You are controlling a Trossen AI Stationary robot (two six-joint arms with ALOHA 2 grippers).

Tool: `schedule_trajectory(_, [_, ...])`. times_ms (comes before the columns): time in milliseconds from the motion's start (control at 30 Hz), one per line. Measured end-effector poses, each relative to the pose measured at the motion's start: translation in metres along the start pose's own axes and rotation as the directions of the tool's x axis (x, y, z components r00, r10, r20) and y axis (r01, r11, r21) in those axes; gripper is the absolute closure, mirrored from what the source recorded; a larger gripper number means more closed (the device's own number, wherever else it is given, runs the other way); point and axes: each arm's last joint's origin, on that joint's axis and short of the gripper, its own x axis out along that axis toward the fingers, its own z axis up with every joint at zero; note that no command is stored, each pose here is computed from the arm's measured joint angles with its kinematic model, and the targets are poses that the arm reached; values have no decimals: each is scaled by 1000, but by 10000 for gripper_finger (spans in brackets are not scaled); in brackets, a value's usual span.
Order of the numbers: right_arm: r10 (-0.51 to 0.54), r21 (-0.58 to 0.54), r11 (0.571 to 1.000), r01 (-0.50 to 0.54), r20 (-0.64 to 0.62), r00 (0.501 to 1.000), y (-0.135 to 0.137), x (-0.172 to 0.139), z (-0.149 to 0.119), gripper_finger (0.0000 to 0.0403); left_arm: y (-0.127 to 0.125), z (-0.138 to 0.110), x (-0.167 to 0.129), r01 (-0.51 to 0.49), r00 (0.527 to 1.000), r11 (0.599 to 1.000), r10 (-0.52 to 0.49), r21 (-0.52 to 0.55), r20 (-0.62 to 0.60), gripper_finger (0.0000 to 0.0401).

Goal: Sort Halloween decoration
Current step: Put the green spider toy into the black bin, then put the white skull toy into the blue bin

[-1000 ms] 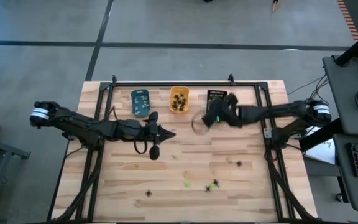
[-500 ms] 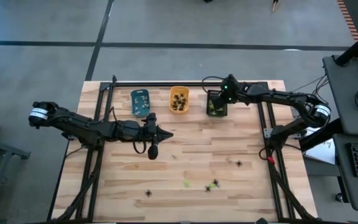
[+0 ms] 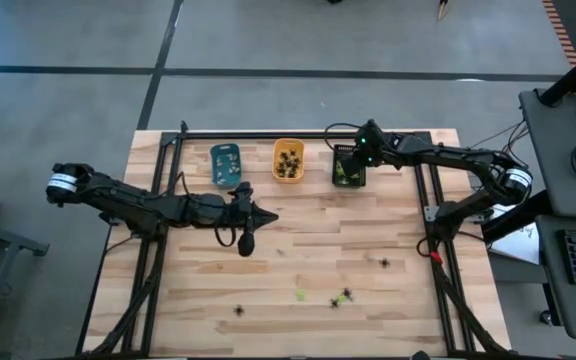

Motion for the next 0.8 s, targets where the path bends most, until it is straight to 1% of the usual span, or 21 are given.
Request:
schedule_trajectory(100, [5,-10,1000,-5,3,1000,1,-1,0,334,1,-4,0,-6,999,1000,6,0,-37,401])
schedule_trajectory(200, [24,-28,999,-23,13,1000,7,-5,-2,333,2,-10,0,-20,995,1000,19,-10,-101,401])
schedule_trajectory(300, [63,-66,996,-61,32,998,19,-15,-5,334,3,-17,-1,-40,985,998,31,-49,-168,401])
schedule_trajectory(400, [124,-130,985,-116,49,991,37,-28,-12,336,2,-22,-3,-54,974,996,36,-77,-222,401])
schedule_trajectory(500, [199,-209,961,-183,58,978,57,-43,-23,340,-1,-27,-4,-45,971,996,26,-74,-240,401])
schedule_trajectory(600, [272,-300,922,-243,56,961,78,-59,-37,343,-5,-31,-3,-28,966,998,14,-51,-257,401])
schedule_trajectory(800, [362,-436,849,-299,67,930,115,-85,-71,346,-18,-47,8,27,957,999,-19,24,-289,400])
